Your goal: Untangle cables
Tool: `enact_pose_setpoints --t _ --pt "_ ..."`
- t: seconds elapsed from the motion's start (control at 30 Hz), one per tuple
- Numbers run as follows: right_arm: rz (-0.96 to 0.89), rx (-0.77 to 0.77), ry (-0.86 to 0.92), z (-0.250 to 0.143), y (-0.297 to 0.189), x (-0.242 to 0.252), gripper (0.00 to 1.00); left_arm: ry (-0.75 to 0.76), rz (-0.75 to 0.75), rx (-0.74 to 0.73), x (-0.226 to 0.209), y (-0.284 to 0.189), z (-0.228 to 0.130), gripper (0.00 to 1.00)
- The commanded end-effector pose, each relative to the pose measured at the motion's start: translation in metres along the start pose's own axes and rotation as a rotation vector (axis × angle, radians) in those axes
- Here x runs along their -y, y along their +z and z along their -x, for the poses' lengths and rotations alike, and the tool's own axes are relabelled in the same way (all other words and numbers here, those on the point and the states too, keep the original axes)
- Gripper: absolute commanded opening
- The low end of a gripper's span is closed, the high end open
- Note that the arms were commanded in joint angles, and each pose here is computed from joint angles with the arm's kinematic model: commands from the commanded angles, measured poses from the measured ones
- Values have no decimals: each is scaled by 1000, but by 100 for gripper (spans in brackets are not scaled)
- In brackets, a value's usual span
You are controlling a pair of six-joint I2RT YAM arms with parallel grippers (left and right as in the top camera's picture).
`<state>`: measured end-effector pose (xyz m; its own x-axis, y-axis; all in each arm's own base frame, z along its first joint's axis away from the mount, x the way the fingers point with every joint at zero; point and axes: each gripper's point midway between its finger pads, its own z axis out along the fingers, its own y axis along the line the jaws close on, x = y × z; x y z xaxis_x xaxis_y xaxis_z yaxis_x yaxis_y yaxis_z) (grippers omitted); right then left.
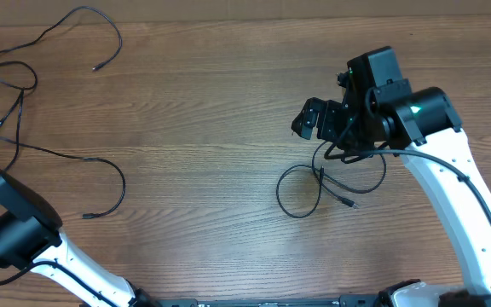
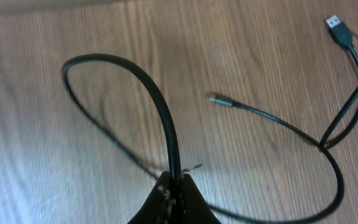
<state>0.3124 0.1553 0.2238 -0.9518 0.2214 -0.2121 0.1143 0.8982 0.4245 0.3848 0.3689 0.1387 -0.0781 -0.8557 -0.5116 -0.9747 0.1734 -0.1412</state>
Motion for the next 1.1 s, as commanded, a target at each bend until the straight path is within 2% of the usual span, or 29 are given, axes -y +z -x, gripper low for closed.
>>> enact_pose_setpoints --t 0.0,0.17,0.23,0.37,0.6,0.67,0.7,0.8,0.9,0.93,1.07 --pt "-15 4 -5 4 4 2 100 86 -13 27 6 7 6 4" --pt "-22 -7 -2 4 8 3 100 214 -172 79 40 0 19 4" --pt "-23 -8 -1 4 9 4 100 195 -145 118 36 -3 28 4" --pt "-23 -8 -2 4 9 4 100 64 22 193 4 -4 43 4" --pt "-23 -1 -3 7 11 3 100 148 39 157 2 4 34 4" --pt "-22 2 -4 8 11 3 100 160 16 121 5 8 26 7" --pt "-22 1 -4 8 11 3 100 165 8 99 6 10 21 15" --pt "-25 -5 -2 7 11 4 100 176 3 49 5 12 9 54" --pt "-31 -14 1 4 11 5 100 185 3 32 4 12 5 83" --pt "-34 -18 2 3 11 6 100 194 10 24 2 9 4 99" --pt "-39 -27 5 1 11 7 100 195 4 30 1 -3 7 100"
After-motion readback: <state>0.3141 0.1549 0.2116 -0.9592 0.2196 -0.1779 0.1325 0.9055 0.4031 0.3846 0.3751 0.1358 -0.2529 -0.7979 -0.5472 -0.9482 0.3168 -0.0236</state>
